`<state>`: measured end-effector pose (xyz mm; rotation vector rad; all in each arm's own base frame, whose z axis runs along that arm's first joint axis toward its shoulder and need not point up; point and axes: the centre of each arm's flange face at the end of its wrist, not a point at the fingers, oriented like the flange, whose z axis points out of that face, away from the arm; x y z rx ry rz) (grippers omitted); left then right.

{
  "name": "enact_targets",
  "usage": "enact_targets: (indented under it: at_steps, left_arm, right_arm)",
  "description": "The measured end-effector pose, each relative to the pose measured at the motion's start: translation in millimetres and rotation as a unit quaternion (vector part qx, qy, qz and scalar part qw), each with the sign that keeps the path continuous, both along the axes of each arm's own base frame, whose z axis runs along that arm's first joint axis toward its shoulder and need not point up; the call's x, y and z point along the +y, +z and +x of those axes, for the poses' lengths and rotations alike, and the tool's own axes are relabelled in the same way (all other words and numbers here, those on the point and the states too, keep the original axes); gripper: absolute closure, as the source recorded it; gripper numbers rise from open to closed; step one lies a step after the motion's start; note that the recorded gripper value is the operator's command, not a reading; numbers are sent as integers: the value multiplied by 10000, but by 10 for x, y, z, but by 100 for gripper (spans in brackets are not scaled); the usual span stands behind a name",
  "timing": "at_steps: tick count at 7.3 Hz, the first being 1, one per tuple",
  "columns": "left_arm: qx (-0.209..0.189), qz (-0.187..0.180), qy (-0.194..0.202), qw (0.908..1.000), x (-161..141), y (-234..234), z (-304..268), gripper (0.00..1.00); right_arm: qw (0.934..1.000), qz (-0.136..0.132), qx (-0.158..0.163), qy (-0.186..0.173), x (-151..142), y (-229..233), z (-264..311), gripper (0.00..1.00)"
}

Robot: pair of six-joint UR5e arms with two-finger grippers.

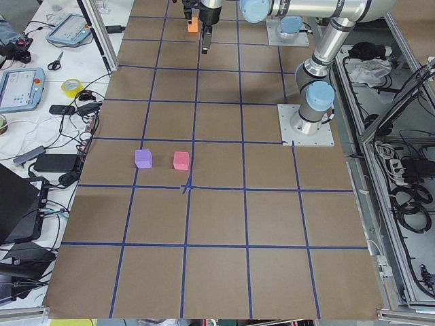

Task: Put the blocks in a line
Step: 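Lower the right gripper onto the orange cube and grasp it, then carry the orange cube toward the left arm and release it mid-table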

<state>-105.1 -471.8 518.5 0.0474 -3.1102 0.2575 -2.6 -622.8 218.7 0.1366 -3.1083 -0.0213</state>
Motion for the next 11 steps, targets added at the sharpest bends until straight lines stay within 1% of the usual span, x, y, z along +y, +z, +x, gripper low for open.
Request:
enact_targets:
  at_steps: [1, 2, 3, 4, 5, 6, 8, 9, 10, 11]
  left_arm:
    - [-2, -2, -14, 10000, 0, 1, 0, 0]
    - [-7, -9, -28, 10000, 4, 8, 0, 0]
    - [-12, -24, -30, 10000, 17, 23, 0, 0]
    - [-10, -19, -23, 10000, 19, 20, 0, 0]
    - [-5, -2, -17, 10000, 10, 6, 0, 0]
    - [-3, 9, -13, 10000, 4, -4, 0, 0]
    - [-8, 6, -18, 10000, 7, -1, 1, 0]
    - [-9, -2, -21, 10000, 12, 6, 0, 0]
    - [-12, -24, -24, 10000, 28, 27, 1, 0]
    - [-18, -55, -25, 10000, 50, 56, 3, 0]
  right_arm:
    - [10000, 59, -16, -9, -7, -85, -13, 0]
    - [9999, 109, -32, -14, -11, -151, -19, 14]
    - [9999, 141, -40, -12, -12, -187, -22, 58]
    - [9999, 160, -42, -13, -11, -203, -24, 90]
    - [9998, 175, -43, -17, -11, -213, -25, 100]
    - [9999, 163, -26, -17, -21, -193, -29, 100]
    - [10000, 25, 44, -17, -70, -21, -35, 100]
    - [9999, -62, 50, -67, -91, 126, -14, 100]
    - [9997, -134, 15, -197, -86, 298, 72, 100]
    - [9994, -200, -49, -264, -76, 437, 267, 100]
